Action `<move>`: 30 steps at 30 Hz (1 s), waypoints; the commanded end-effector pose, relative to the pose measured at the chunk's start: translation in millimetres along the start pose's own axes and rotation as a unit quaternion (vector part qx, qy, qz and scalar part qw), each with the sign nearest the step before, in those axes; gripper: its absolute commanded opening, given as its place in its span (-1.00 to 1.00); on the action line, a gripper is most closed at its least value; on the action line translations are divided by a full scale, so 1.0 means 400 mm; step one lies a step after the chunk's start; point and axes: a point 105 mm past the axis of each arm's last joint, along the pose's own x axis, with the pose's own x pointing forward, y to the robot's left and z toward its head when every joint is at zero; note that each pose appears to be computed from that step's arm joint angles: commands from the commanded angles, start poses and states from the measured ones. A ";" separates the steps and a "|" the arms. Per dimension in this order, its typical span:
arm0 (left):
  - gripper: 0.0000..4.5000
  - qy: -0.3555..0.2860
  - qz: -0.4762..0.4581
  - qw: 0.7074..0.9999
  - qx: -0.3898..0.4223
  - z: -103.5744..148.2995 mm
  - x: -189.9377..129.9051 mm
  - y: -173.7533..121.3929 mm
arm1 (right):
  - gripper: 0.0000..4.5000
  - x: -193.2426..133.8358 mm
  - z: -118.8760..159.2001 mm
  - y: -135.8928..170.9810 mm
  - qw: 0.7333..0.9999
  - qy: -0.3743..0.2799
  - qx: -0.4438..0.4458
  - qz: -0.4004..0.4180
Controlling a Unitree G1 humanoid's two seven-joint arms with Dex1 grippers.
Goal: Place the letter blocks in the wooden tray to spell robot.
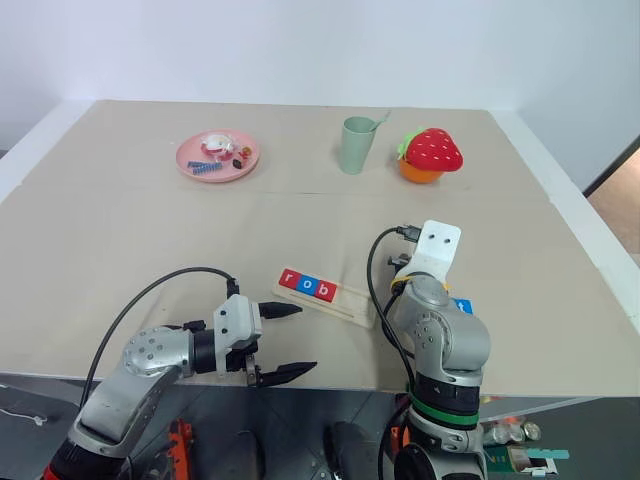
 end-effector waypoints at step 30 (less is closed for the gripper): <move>1.00 -0.018 -0.011 0.999 0.032 0.023 0.027 0.002 | 0.98 -0.005 0.127 -0.129 0.844 -0.077 -0.331 0.415</move>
